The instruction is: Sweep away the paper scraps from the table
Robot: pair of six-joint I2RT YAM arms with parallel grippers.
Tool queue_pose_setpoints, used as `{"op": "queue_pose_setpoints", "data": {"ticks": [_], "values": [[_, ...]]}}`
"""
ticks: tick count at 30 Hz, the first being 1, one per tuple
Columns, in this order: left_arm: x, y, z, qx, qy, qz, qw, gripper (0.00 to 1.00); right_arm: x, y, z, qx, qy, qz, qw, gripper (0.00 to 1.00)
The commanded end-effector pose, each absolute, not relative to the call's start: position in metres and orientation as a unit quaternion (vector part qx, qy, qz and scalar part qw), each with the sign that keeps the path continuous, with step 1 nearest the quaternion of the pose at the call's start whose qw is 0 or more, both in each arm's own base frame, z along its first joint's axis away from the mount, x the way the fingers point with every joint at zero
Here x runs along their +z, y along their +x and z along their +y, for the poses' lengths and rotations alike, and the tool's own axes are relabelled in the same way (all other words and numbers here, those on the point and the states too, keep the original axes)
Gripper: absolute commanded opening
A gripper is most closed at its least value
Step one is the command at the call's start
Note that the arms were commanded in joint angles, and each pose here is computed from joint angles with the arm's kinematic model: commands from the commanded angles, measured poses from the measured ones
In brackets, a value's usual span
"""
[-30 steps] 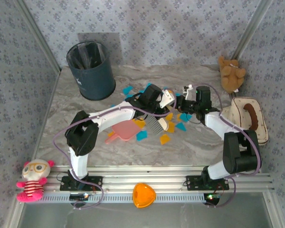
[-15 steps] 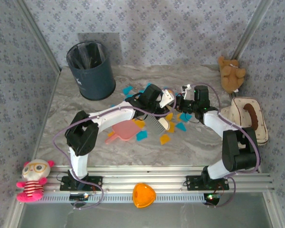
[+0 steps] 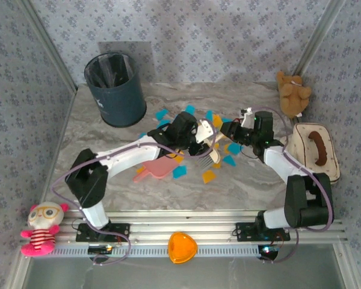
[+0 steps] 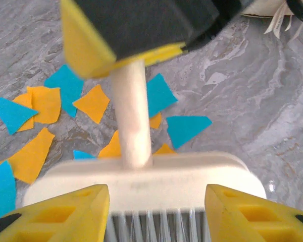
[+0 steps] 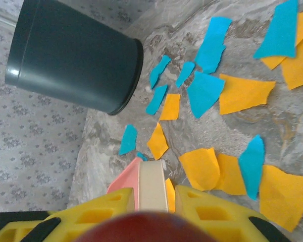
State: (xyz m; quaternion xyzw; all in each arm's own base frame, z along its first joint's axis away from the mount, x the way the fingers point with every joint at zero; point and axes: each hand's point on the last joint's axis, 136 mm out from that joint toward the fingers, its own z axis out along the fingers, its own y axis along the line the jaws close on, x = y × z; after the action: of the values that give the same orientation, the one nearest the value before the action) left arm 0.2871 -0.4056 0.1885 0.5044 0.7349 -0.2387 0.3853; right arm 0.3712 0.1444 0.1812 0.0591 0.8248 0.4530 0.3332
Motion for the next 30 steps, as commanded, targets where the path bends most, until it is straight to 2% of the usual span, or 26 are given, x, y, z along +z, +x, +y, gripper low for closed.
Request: {"op": "queue_pose_setpoints", "data": {"ticks": [1, 11, 18, 30], "values": [[0.215, 0.29, -0.382, -0.227, 0.488, 0.731, 0.42, 0.53, 0.194, 0.37, 0.133, 0.449, 0.068, 0.817, 0.356, 0.0], [0.186, 0.287, -0.279, -0.097, 0.416, 0.849, 0.31, 0.58, 0.207, 0.356, 0.107, 0.41, 0.075, 0.827, 0.377, 0.0], [0.152, 0.268, -0.218, 0.008, 0.39, 0.896, 0.214, 0.58, 0.216, 0.347, 0.095, 0.396, 0.078, 0.827, 0.39, 0.0], [0.109, 0.241, -0.159, 0.035, 0.342, 0.935, 0.085, 0.59, 0.214, 0.344, 0.088, 0.391, 0.085, 0.83, 0.389, 0.0]]}}
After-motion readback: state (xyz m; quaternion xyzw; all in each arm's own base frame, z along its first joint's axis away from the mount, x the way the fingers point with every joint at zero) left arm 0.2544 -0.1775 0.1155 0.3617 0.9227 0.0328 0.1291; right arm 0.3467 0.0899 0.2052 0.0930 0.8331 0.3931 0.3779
